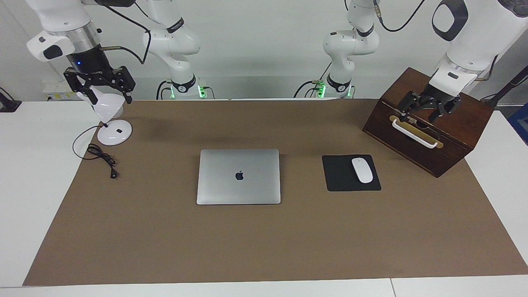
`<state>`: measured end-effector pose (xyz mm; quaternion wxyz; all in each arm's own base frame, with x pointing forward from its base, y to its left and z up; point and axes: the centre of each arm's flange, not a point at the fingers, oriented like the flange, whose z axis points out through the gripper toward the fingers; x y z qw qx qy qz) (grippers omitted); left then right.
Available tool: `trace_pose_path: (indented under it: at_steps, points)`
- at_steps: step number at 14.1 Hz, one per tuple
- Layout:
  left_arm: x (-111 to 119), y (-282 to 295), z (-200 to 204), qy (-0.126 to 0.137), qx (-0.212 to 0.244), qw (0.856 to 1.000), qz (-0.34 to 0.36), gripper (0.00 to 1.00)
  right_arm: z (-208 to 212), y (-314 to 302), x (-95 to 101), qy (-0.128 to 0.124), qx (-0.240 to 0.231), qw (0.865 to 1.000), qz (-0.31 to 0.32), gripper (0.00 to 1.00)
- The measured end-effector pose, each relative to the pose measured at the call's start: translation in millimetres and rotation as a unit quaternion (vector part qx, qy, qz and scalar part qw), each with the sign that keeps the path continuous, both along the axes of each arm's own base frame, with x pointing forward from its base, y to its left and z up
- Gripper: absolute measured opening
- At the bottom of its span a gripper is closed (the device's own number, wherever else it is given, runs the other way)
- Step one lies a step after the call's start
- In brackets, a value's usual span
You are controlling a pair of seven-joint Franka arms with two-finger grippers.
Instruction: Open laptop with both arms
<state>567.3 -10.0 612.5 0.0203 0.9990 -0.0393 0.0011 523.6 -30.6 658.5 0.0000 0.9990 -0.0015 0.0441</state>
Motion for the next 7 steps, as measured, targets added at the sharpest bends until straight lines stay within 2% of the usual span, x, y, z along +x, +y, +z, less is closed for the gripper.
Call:
trace_pose_path:
  at_steps: [7]
  points:
    - [2.0, -3.9, 1.6, -0.01, 0.0, 1.0, -0.003, 1.0, 1.4, -0.1, 1.4, -0.007, 0.0, 1.0, 0.0, 1.0]
